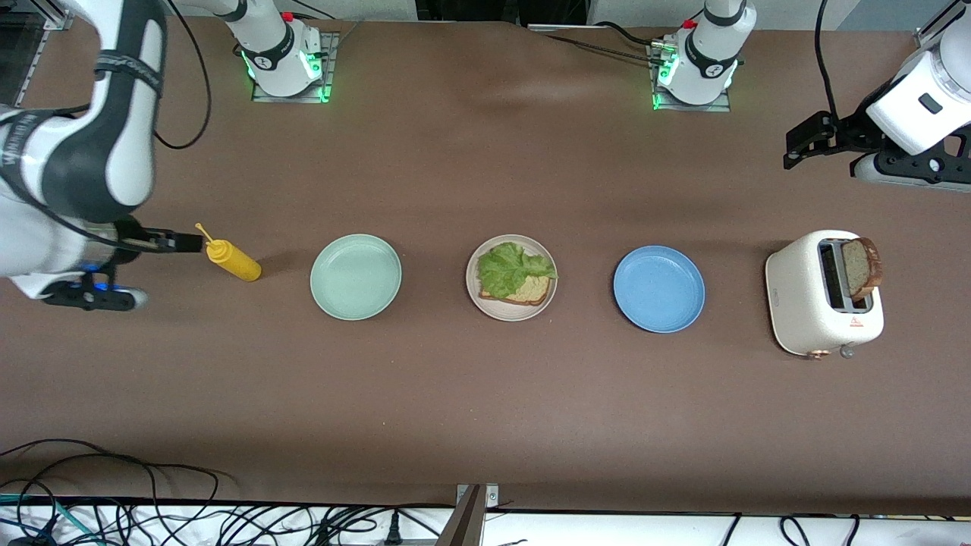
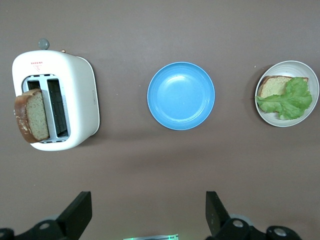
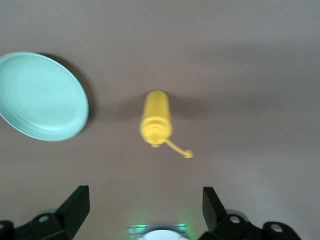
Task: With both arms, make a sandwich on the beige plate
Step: 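Release the lettuce and draw the right gripper back, then grasp the yellow squeeze bottle with the right gripper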
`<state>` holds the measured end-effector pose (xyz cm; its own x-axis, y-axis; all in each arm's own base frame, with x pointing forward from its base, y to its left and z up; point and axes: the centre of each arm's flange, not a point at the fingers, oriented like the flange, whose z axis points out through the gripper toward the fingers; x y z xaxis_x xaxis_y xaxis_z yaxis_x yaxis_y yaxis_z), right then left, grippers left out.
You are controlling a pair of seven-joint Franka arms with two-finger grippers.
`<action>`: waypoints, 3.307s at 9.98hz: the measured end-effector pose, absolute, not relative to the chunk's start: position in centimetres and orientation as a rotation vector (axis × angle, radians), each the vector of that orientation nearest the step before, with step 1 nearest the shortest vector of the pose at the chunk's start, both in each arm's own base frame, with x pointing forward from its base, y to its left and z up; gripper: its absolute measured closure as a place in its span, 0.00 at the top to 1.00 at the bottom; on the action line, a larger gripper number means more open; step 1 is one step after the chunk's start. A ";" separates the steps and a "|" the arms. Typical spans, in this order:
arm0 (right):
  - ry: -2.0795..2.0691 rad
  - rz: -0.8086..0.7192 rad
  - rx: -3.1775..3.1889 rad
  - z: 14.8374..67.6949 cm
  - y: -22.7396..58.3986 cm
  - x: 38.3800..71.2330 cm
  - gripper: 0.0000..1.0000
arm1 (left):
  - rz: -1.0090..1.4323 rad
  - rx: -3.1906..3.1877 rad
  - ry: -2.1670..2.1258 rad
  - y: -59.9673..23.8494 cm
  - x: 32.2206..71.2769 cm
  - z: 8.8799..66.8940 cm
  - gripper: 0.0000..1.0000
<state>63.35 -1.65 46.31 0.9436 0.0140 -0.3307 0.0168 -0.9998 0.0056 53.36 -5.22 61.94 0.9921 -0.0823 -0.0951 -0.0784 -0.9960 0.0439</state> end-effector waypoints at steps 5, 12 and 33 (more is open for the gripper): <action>0.693 -0.345 3.158 40.9 -13.4 59.5 1.00 | -0.151 3.095 -0.124 -5.2 53.4 61.9 1.00; 1.400 0.201 3.263 32.9 -21.8 52.3 1.00 | -0.151 3.095 -0.123 -5.2 53.4 61.9 1.00; 2.060 1.523 2.885 12.2 -17.5 50.9 1.00 | -0.151 3.095 -0.122 -5.1 53.4 61.9 1.00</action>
